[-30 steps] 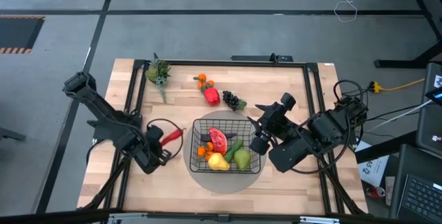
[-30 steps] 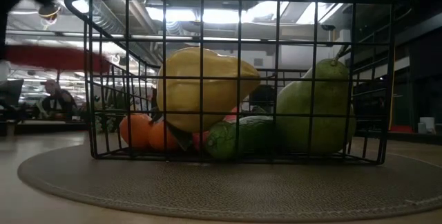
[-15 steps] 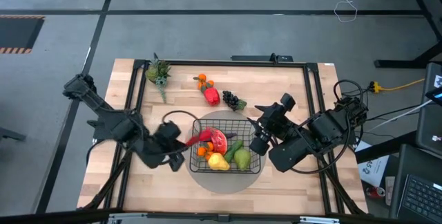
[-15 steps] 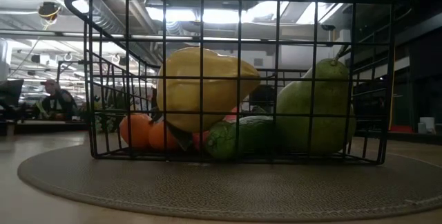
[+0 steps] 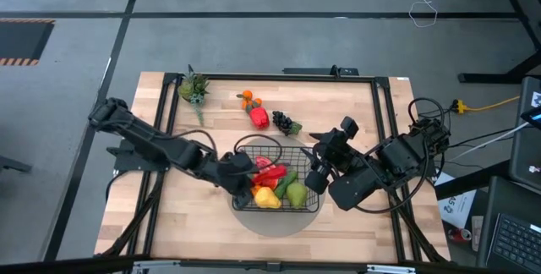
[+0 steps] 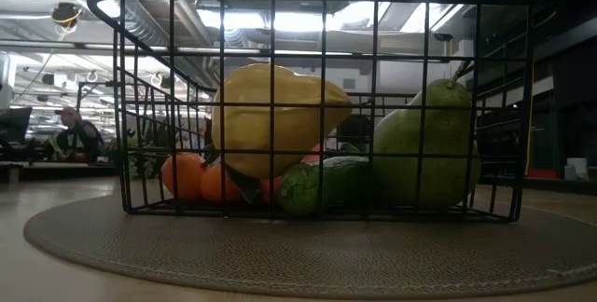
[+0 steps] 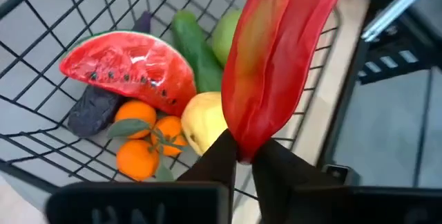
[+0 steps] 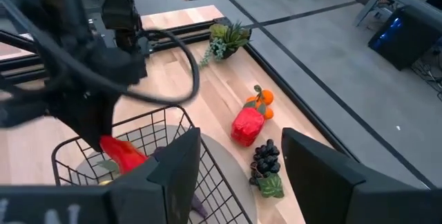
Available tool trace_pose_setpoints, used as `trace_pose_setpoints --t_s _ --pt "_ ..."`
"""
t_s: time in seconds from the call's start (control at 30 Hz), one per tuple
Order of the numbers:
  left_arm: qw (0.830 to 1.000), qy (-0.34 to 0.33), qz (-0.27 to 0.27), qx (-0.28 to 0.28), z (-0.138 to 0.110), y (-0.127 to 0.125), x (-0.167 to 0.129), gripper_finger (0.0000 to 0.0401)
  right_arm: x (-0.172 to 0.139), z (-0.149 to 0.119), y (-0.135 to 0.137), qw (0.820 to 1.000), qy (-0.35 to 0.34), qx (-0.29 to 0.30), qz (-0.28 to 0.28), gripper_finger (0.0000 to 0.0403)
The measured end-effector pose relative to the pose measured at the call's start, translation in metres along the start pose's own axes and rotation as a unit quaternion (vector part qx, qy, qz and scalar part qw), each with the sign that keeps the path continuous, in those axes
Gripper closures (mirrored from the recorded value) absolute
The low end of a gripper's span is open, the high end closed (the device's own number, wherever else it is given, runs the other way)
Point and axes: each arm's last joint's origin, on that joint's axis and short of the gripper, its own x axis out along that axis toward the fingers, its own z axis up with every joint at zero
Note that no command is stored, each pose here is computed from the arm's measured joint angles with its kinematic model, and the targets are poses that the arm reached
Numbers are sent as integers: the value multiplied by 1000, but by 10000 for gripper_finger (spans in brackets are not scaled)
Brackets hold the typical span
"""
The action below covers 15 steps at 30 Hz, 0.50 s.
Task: Build produce basket
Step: Put the red chili pepper into the black wire basket, then put the black grapes into the black wire basket
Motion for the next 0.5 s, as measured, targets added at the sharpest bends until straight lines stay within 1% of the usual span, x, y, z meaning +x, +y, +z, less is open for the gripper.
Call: trace_pose_setpoints --t_s 0.13,0.3,0.4,0.5 --pt "1000 15 11 -2 0 3 13 323 -1 -1 1 1000 0 -3 2 199" --pt "1000 14 10 -16 0 3 14 272 -2 -3 -1 1000 5 -16 -3 199" --pt "1000 12 6 -19 1 3 11 260 -2 -3 -1 1000 6 -17 -4 199" --pt "999 14 -5 -33 5 4 5 259 -1 -2 -1 1000 2 -18 -9 199"
